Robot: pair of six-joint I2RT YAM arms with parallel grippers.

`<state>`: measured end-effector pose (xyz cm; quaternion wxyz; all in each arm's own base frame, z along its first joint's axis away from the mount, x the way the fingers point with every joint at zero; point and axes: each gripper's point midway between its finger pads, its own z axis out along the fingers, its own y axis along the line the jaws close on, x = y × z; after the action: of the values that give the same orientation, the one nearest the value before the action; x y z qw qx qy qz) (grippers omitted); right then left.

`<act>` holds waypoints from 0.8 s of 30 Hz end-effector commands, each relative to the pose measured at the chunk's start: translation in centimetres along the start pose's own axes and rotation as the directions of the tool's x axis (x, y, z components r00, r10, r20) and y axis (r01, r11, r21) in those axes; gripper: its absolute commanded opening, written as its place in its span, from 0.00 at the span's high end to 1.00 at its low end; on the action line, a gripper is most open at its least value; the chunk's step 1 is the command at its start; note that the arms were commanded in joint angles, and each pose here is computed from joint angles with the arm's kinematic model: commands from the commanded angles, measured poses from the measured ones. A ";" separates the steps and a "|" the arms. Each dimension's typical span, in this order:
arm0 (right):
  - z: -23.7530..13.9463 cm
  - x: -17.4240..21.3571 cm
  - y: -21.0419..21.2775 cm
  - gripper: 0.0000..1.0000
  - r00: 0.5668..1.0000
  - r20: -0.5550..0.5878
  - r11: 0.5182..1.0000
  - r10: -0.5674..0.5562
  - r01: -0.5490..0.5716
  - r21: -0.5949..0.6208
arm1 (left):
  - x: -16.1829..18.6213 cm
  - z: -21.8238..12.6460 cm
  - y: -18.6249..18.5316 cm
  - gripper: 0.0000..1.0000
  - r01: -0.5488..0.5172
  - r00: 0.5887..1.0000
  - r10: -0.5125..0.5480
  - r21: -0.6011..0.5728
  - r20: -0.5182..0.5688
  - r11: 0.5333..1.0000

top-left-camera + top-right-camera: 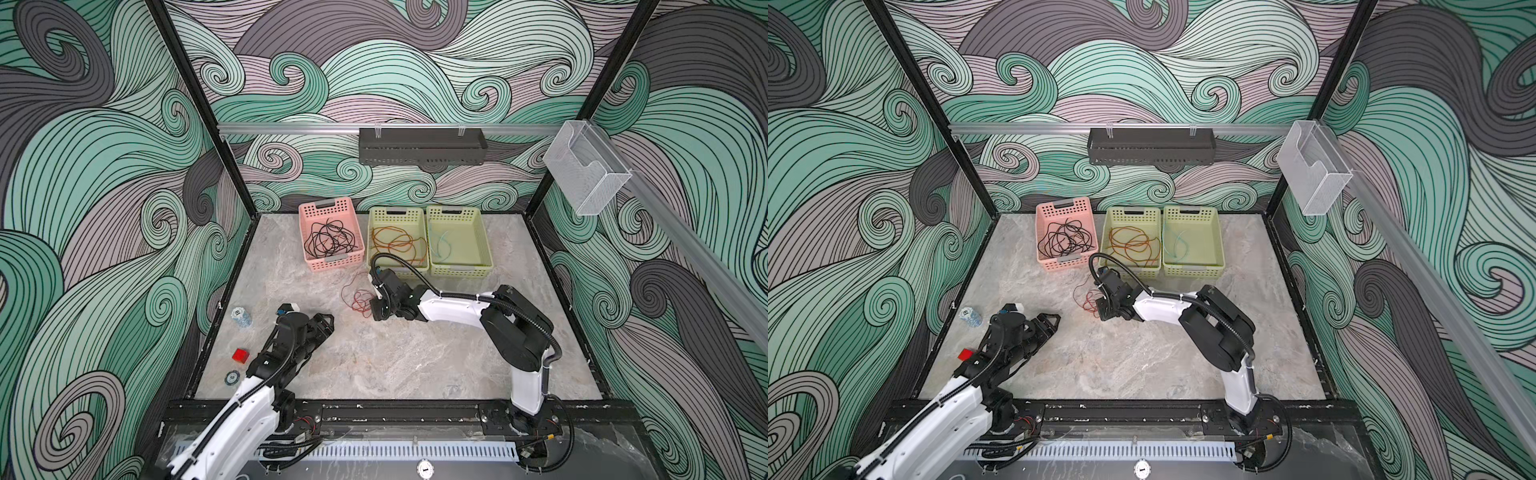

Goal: Untangle the cables

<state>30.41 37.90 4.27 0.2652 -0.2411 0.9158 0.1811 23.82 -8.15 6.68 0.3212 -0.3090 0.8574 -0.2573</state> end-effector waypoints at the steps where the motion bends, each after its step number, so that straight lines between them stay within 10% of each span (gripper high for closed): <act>1: -1.0 -0.1 -0.2 1.00 1.000 0.024 1.000 0.014 -0.014 -0.006 | -3.0 1.0 -5.0 0.23 -0.036 0.999 0.033 0.066 0.042 0.997; 13: -2.3 0.6 0.0 0.96 0.999 0.038 0.999 0.024 -0.023 -0.044 | -2.0 9.9 -5.4 0.39 0.027 0.990 -0.036 -0.068 -0.136 0.997; 24: -3.7 -1.0 -2.0 0.46 0.996 0.072 0.998 0.060 -0.060 0.010 | -2.8 12.0 -6.4 0.90 -0.051 0.987 0.040 -0.068 -0.154 0.996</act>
<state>29.43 35.71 6.67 0.2842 -0.2249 0.9101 0.2010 35.31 -13.73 2.42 0.2267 -0.2927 0.8961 -0.2447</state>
